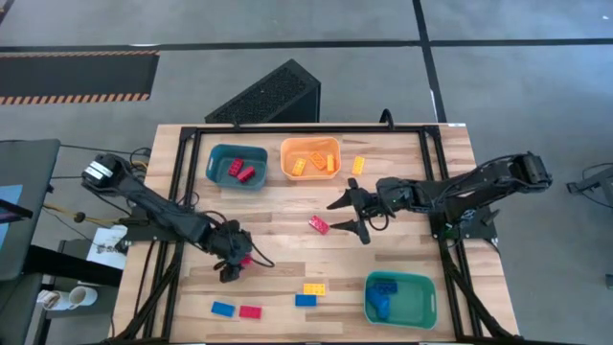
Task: Sort & place blocks by color
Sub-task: Put the red game piece into the blue bin
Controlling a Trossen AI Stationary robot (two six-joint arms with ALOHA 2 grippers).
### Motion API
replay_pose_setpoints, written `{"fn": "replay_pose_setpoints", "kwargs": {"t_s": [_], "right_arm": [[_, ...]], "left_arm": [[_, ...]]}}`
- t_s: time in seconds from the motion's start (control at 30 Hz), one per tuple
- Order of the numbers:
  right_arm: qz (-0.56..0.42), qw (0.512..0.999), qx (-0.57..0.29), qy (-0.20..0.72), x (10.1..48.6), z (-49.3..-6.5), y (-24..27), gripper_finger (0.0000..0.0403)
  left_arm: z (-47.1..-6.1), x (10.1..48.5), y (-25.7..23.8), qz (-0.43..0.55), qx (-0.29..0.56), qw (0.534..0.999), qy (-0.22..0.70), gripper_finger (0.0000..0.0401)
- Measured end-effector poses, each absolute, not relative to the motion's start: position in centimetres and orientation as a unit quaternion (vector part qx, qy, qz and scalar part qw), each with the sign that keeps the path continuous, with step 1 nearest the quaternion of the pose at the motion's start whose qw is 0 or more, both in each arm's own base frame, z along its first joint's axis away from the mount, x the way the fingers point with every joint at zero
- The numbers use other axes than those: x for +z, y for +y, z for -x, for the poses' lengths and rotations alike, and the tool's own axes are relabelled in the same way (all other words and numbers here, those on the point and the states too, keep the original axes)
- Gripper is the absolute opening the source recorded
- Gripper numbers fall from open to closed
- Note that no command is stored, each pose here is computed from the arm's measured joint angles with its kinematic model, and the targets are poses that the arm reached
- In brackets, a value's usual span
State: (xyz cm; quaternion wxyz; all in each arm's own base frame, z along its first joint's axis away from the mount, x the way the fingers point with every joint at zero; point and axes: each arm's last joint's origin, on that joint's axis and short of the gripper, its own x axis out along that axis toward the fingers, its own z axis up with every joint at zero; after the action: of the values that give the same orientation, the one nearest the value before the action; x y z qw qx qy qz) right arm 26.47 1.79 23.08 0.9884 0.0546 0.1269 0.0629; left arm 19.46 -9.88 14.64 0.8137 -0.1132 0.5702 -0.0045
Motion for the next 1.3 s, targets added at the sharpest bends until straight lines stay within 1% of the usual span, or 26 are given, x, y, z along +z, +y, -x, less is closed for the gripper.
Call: {"fn": "replay_pose_setpoints", "kwargs": {"t_s": [0.17, 0.27, 0.37, 0.5, 0.53, 0.6, 0.7, 0.8, 0.87, 0.93, 1.03, 1.17, 1.3], "right_arm": [[-0.054, 0.989, 0.063, 0.126, 23.1, -26.5, 1.8, 0.0286], [-0.053, 0.988, 0.062, 0.129, 23.0, -26.5, 1.8, 0.0286], [-0.053, 0.987, 0.062, 0.135, 22.9, -26.4, 1.8, 0.0286], [-0.052, 0.987, 0.060, 0.141, 22.8, -26.4, 1.7, 0.0286], [-0.050, 0.987, 0.059, 0.141, 22.8, -26.4, 1.7, 0.0286], [-0.049, 0.987, 0.055, 0.142, 22.8, -26.4, 1.6, 0.0286], [-0.048, 0.987, 0.037, 0.147, 22.7, -26.4, 1.2, 0.0286], [-0.049, 0.986, 0.030, 0.154, 22.5, -26.4, 0.9, 0.0286], [-0.050, 0.986, 0.028, 0.154, 22.5, -26.4, 0.8, 0.0286], [-0.050, 0.986, 0.028, 0.155, 22.5, -26.4, 0.8, 0.0286], [-0.049, 0.986, 0.028, 0.155, 22.5, -26.4, 0.8, 0.0286], [-0.052, 0.986, 0.028, 0.154, 22.5, -26.4, 0.8, 0.0286], [-0.056, 0.986, 0.027, 0.155, 22.5, -26.4, 0.8, 0.0286]], "left_arm": [[-19.8, 13.3, -10.1, 0.098, 0.013, 0.798, 0.594, 0.0303], [-19.8, 12.6, -10.1, 0.071, 0.015, 0.792, 0.606, 0.0282], [-19.7, 12.6, -9.9, 0.053, 0.017, 0.795, 0.605, 0.0226], [-19.7, 13.7, -9.4, 0.049, 0.021, 0.803, 0.594, 0.0115], [-19.6, 13.9, -9.0, 0.044, 0.036, 0.803, 0.593, 0.0098], [-19.5, 14.8, -8.1, 0.044, 0.062, 0.812, 0.578, 0.0101], [-19.5, 16.3, -6.9, 0.048, 0.072, 0.830, 0.551, 0.0101], [-19.4, 18.0, -5.1, 0.029, 0.099, 0.858, 0.503, 0.0101], [-19.2, 19.4, -3.6, 0.001, 0.141, 0.877, 0.459, 0.0101], [-19.1, 20.7, -1.8, -0.020, 0.203, 0.889, 0.411, 0.0101], [-19.0, 22.7, 1.0, -0.024, 0.267, 0.902, 0.340, 0.0101], [-18.6, 24.1, 4.6, -0.011, 0.305, 0.906, 0.293, 0.0101], [-18.2, 24.0, 7.8, 0.015, 0.340, 0.894, 0.291, 0.0101]]}}
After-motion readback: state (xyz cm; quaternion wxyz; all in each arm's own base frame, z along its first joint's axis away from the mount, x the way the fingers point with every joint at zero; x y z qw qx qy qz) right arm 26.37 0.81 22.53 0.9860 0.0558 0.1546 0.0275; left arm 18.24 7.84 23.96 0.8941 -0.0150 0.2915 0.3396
